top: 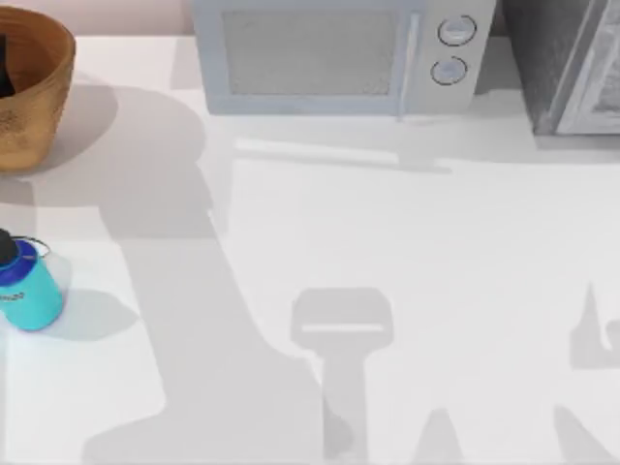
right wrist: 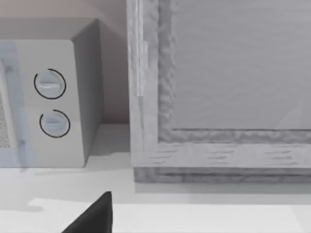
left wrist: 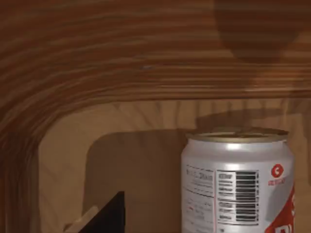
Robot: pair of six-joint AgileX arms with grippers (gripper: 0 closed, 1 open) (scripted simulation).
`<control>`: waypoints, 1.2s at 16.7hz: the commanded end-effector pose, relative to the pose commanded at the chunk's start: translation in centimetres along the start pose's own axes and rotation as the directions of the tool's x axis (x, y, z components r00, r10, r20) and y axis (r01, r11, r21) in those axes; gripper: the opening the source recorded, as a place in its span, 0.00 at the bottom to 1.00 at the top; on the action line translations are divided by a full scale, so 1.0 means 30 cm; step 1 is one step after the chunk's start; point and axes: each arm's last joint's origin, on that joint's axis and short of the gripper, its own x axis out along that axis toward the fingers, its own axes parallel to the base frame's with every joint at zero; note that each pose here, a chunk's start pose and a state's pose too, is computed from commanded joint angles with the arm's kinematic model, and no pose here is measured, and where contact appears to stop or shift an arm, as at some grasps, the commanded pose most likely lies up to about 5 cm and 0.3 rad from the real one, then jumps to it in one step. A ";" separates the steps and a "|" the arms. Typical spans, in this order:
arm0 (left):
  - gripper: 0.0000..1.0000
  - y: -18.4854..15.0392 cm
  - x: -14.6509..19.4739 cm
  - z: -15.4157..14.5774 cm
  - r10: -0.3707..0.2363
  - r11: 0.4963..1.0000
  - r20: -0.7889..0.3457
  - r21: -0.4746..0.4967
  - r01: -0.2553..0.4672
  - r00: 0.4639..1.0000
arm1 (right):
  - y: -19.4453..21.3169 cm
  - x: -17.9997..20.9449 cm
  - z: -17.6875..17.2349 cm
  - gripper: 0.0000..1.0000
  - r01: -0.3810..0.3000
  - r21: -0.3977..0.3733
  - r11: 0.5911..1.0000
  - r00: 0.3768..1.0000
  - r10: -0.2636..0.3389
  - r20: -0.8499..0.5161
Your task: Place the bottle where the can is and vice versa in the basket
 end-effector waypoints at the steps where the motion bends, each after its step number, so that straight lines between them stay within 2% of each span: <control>1: 1.00 0.001 0.022 -0.001 0.000 1.000 0.000 0.000 0.000 1.000 | 0.000 0.000 0.000 1.00 0.000 0.000 1.000 1.000 0.000 0.000; 4: 1.00 0.003 0.069 -0.004 0.000 1.000 0.000 0.000 0.000 1.000 | 0.000 0.000 0.000 1.00 0.000 0.000 1.000 1.000 0.000 0.000; 8: 1.00 0.003 0.074 -0.004 0.000 1.000 0.000 0.000 0.000 1.000 | 0.000 0.000 0.000 1.00 0.000 0.000 1.000 1.000 0.000 0.000; 20: 0.10 0.003 0.074 -0.004 0.000 1.000 0.000 0.000 0.000 1.000 | 0.000 0.000 0.000 1.00 0.000 0.000 1.000 1.000 0.000 0.000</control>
